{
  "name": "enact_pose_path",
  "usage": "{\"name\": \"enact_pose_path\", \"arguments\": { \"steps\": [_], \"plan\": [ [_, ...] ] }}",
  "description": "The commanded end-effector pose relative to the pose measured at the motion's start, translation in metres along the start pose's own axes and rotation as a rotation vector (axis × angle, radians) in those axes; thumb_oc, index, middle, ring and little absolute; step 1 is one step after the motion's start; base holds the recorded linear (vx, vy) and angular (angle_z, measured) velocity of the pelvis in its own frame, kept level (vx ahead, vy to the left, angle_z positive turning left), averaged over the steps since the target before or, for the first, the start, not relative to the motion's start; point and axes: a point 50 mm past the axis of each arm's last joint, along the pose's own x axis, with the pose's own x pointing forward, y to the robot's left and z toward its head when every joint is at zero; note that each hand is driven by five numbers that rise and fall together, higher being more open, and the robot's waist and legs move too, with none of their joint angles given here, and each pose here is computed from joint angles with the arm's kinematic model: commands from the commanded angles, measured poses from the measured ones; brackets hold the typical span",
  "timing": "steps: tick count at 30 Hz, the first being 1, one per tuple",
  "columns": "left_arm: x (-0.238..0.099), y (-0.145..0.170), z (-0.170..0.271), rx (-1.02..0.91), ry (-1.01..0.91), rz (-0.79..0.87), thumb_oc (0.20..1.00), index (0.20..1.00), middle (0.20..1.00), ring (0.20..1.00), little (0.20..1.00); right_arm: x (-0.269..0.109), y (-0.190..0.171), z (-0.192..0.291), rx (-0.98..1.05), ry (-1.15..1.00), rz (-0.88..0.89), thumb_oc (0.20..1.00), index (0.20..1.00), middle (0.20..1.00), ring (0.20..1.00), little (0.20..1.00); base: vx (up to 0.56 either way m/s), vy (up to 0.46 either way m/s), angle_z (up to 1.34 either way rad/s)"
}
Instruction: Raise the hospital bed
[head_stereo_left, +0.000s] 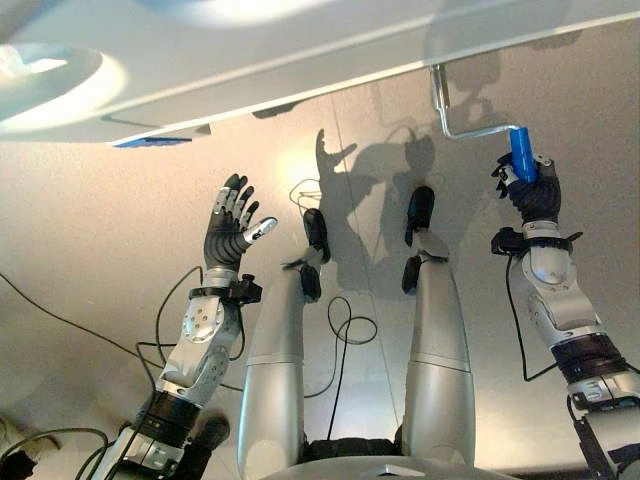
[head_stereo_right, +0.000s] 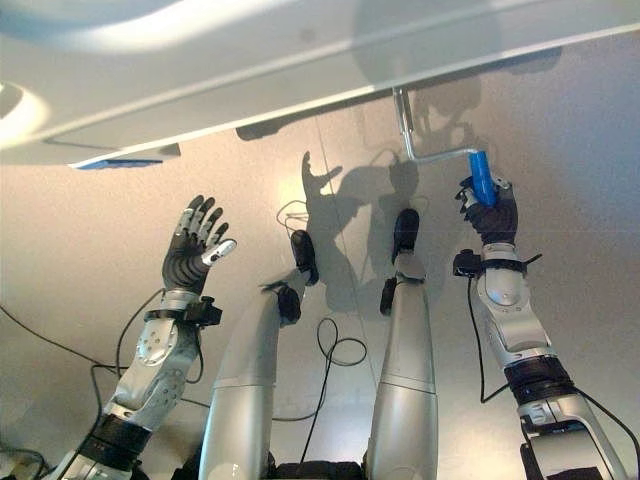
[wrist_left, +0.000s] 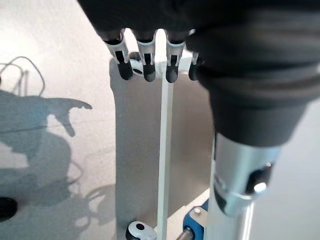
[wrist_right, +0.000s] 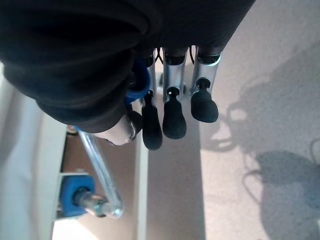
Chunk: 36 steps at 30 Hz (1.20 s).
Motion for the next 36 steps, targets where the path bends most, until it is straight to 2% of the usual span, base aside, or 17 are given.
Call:
{"name": "enact_pose_path", "arguments": {
  "steps": [1, 4, 5, 7, 8, 12, 20, 23, 36],
  "plan": [
    [-0.013, 0.011, 0.006, 0.014, -0.020, 0.023, 1.000, 1.000, 1.000, 1.000, 1.000, 0.013, -0.058, 0.110, 0.114, -0.531, -0.184, 0.200, 0.200, 0.200, 0.200, 0.200, 0.00, 0.000, 0.00],
    [-0.015, 0.012, 0.005, 0.022, -0.012, 0.024, 1.000, 1.000, 1.000, 1.000, 1.000, 0.006, -0.042, 0.114, 0.143, -0.543, -0.089, 0.200, 0.200, 0.200, 0.200, 0.200, 0.00, 0.000, 0.00],
    [-0.017, 0.013, 0.003, 0.026, -0.001, 0.024, 1.000, 1.000, 1.000, 1.000, 1.000, 0.001, -0.028, 0.118, 0.166, -0.555, 0.014, 0.200, 0.200, 0.200, 0.200, 0.200, 0.00, 0.000, 0.00],
    [-0.017, 0.014, 0.004, 0.029, 0.000, 0.027, 1.000, 1.000, 1.000, 1.000, 1.000, -0.002, -0.024, 0.119, 0.166, -0.556, 0.046, 0.200, 0.200, 0.200, 0.200, 0.200, 0.00, 0.000, 0.00],
    [-0.019, 0.015, 0.004, 0.027, -0.004, 0.028, 1.000, 1.000, 1.000, 1.000, 1.000, -0.007, -0.012, 0.121, 0.198, -0.555, 0.125, 0.200, 0.200, 0.200, 0.200, 0.200, 0.00, 0.014, 0.03],
    [-0.020, 0.019, 0.006, 0.007, -0.019, 0.066, 1.000, 1.000, 1.000, 1.000, 1.000, -0.014, 0.008, 0.123, 0.207, -0.543, 0.253, 0.200, 0.200, 0.200, 0.200, 0.200, -0.01, 0.015, 0.04],
    [-0.024, 0.027, 0.007, -0.006, -0.029, 0.135, 1.000, 1.000, 1.000, 1.000, 1.000, -0.021, 0.036, 0.120, 0.255, -0.500, 0.388, 0.200, 0.200, 0.200, 0.200, 0.200, 0.00, 0.000, 0.01],
    [-0.026, 0.031, 0.007, 0.007, -0.029, 0.166, 1.000, 1.000, 1.000, 1.000, 1.000, -0.027, 0.051, 0.117, 0.336, -0.472, 0.429, 0.200, 0.200, 0.200, 0.200, 0.200, 0.00, 0.000, 0.00],
    [-0.019, 0.021, 0.001, 0.003, -0.009, 0.144, 1.000, 1.000, 1.000, 1.000, 1.000, -0.030, 0.096, 0.118, 0.403, -0.426, 0.580, 0.200, 0.200, 0.200, 0.200, 0.200, -0.01, 0.037, 0.00]
  ]
}}
